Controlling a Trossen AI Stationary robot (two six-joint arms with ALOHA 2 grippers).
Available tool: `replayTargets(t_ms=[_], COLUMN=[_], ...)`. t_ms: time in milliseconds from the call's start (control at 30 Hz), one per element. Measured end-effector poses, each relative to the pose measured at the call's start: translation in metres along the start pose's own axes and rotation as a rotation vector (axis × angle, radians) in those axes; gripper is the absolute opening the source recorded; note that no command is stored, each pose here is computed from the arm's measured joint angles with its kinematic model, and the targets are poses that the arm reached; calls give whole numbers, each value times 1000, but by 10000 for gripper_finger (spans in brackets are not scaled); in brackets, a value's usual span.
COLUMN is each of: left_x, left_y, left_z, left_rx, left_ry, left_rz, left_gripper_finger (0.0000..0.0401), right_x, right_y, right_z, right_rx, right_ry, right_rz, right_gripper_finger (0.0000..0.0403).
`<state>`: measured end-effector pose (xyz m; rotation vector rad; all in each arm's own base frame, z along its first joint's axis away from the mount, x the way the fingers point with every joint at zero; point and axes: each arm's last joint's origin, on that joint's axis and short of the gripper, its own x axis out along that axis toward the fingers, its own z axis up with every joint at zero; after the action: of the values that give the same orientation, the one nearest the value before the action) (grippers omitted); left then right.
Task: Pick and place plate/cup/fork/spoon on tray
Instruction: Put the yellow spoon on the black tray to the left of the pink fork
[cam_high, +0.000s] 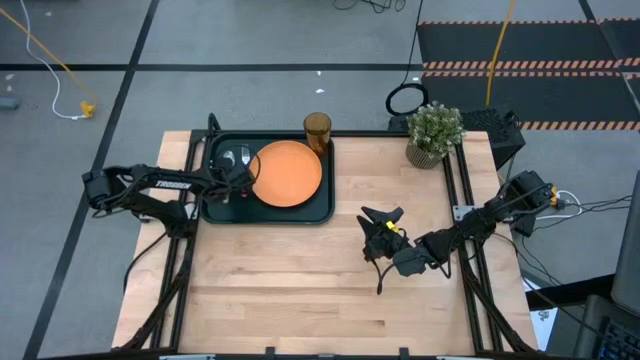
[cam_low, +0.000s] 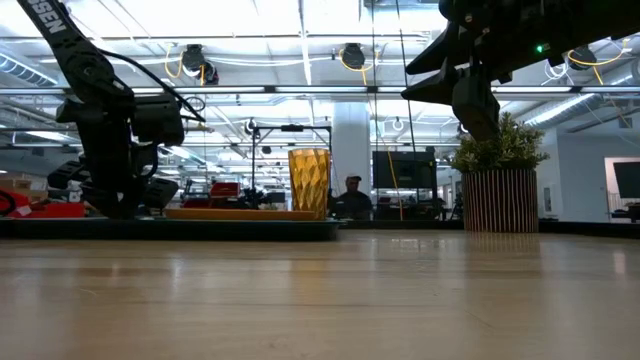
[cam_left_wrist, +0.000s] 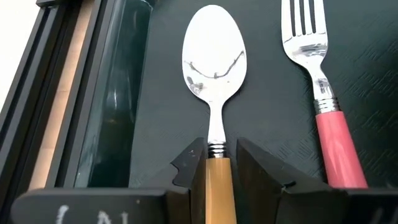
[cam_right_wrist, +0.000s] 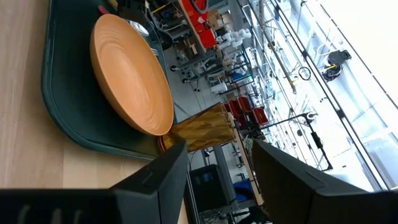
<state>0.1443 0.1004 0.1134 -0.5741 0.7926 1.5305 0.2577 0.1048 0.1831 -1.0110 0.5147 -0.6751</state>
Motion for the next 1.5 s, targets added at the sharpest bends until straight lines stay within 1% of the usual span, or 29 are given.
replayTargets(t_ms=[267, 400, 467, 700, 867, 1000, 1133, 1233, 1367, 1500], left_x=[0, -4, -9, -29, -42, -47, -46, -44, -43, -43], left_y=[0, 2, 4, 16, 29, 36, 36, 34, 31, 27], left_z=[0, 2, 4, 11, 6, 3, 1, -1, -4, -8], left_rx=[1, -2, 3, 35, 62, 54, 50, 48, 63, 74], left_ry=[0, -5, -1, 23, 109, 174, 216, 240, 302, 317], left_rz=[-2, -20, -40, -167, -234, -256, -264, -255, -270, -263], left_gripper_finger=[97, 97, 97, 97, 97, 97, 97, 97, 97, 97], right_x=[0, 0, 0, 0, 0, 1, 1, 1, 0, 0], right_y=[0, 0, 0, 0, 0, 0, 0, 0, 0, 0], right_z=[0, 0, 0, 0, 0, 0, 0, 0, 0, 0], right_rx=[0, 0, 0, 0, -11, -11, -34, -37, -37, -37], right_ry=[0, 0, 0, 0, 0, 1, 1, 1, 1, 1], right_rz=[0, 0, 0, 0, 0, 0, 0, -1, -1, -1], right_gripper_finger=[176, 176, 176, 176, 176, 176, 176, 176, 176, 176])
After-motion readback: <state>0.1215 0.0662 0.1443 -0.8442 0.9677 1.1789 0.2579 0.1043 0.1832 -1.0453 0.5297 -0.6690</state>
